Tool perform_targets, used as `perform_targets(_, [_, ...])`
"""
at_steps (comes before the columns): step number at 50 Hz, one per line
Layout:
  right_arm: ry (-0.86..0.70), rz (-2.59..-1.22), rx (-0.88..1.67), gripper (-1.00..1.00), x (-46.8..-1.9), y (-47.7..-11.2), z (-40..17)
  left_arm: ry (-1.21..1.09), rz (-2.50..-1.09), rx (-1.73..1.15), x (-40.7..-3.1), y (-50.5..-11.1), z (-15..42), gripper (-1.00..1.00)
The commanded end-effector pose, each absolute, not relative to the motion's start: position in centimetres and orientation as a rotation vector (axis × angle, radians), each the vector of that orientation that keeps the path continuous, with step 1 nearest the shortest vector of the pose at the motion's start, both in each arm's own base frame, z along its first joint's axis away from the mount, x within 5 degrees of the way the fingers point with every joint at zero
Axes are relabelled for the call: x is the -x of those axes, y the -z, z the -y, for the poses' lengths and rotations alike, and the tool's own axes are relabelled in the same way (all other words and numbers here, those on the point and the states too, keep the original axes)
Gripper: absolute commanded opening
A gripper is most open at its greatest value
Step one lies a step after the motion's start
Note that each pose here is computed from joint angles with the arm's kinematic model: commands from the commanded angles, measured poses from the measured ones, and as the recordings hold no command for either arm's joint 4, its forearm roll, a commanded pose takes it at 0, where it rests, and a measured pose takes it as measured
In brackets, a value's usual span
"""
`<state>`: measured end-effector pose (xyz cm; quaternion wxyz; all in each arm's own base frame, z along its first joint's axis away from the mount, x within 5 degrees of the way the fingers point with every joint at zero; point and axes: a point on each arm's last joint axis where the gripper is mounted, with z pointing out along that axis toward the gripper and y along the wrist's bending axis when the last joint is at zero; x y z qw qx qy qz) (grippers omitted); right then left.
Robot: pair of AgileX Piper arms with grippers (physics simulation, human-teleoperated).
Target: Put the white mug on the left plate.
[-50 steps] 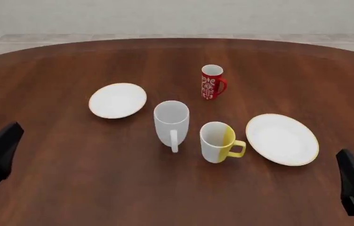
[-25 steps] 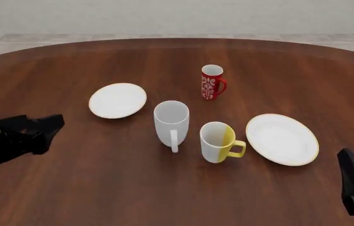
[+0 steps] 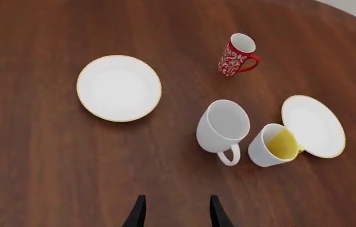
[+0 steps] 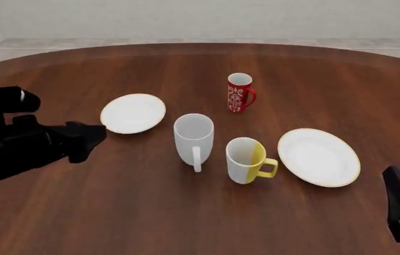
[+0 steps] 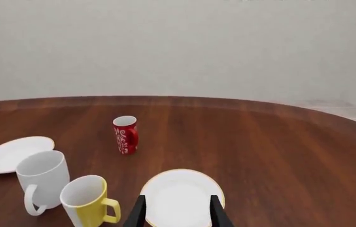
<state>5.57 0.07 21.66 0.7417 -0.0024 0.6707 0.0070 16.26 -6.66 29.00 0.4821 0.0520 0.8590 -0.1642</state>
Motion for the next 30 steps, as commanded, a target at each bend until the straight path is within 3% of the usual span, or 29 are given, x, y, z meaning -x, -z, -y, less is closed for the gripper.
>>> perform_targets(1, [-0.018,-1.465,0.005,1.00,-5.5,-21.8,-0.1,0.451,-2.109,-0.153,-17.1,-30.1,8.2,1.00])
perform_targets(30, [-0.019,-1.462,-0.011,1.00,-5.5,-21.9,0.0,0.537,-2.185,-0.333,-21.5,-27.7,15.5,1.00])
